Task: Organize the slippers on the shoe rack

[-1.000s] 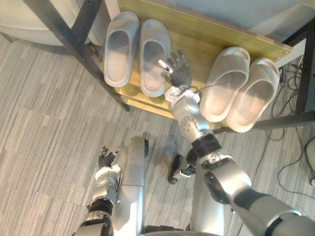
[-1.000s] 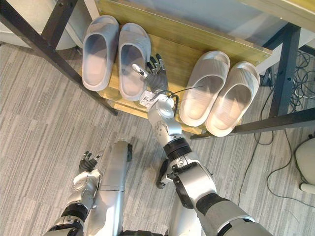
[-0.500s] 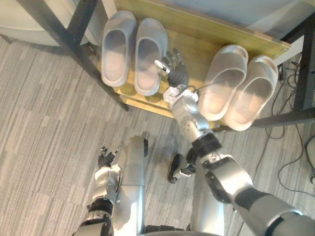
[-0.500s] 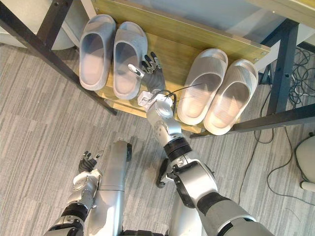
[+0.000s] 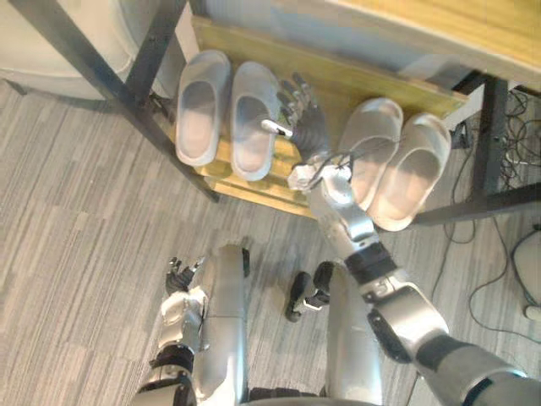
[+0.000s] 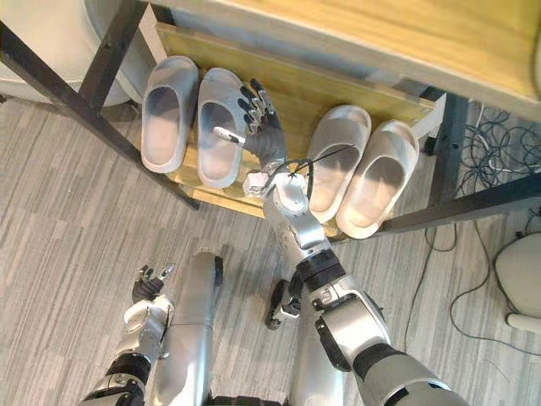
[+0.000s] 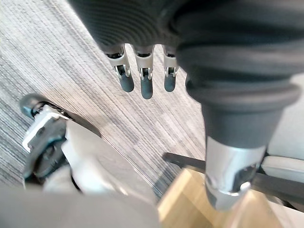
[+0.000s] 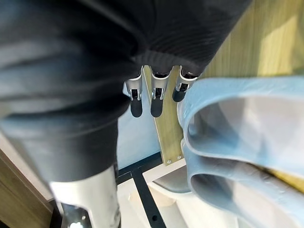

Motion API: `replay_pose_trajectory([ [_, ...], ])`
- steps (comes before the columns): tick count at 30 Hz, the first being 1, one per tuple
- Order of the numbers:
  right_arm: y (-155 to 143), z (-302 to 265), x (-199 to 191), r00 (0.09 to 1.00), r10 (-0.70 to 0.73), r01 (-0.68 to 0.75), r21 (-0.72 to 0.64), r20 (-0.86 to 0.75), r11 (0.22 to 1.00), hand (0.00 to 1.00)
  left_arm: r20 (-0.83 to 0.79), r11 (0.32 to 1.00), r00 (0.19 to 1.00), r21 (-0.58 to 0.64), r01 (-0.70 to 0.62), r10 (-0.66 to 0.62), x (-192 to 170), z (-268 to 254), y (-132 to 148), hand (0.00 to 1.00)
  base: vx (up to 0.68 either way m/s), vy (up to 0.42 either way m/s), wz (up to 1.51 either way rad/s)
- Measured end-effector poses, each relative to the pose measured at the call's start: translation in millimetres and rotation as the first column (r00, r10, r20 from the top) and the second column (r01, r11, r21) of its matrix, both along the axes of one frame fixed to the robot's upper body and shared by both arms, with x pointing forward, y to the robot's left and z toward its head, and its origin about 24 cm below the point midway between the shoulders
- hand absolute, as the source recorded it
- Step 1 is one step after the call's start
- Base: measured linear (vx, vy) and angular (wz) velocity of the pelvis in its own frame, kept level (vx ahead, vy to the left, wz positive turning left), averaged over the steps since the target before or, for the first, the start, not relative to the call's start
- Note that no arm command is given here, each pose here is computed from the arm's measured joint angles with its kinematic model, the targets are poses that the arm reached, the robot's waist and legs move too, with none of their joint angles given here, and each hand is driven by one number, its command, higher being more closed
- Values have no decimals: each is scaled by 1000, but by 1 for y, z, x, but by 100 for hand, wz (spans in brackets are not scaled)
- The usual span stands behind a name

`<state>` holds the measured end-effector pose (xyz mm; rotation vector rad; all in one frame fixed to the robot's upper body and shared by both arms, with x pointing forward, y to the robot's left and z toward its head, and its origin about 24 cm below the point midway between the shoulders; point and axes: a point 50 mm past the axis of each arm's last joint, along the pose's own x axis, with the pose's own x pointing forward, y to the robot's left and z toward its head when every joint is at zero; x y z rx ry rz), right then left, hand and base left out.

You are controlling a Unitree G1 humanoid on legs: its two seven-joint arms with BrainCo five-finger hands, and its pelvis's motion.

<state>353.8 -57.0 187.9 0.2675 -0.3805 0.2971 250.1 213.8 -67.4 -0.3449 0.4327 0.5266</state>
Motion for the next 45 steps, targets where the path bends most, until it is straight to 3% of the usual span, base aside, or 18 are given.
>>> replay_pose_trajectory([
  [5,-7,-31,-18,1000,-18,17,-74,-18,997,0,-19,995,995,33,94,-93,-2,-4,-8,0,90,26,-7],
  [9,-16,-69,-38,998,-26,13,-222,-58,975,0,-96,970,972,90,224,-216,-11,-14,-15,0,95,60,-4],
  [15,-48,-146,-77,966,-124,12,-441,-226,897,0,-233,913,906,125,388,-354,-40,-37,-21,0,128,99,-8],
  [19,-63,-186,-110,923,-181,-23,-519,-339,855,0,-319,880,852,100,465,-414,-68,-53,-24,0,164,68,-8],
  [32,-107,-288,-188,619,-366,-175,-577,-694,798,0,-412,840,778,50,540,-475,-110,-71,-34,0,50,8,2],
  [41,-117,-316,-220,453,-434,-177,-556,-778,812,0,-307,818,797,91,568,-520,-106,-54,-48,0,-83,-17,9],
  [45,-120,-319,-225,421,-450,-162,-553,-788,817,0,-231,818,817,121,563,-528,-101,-41,-53,0,-73,6,4],
])
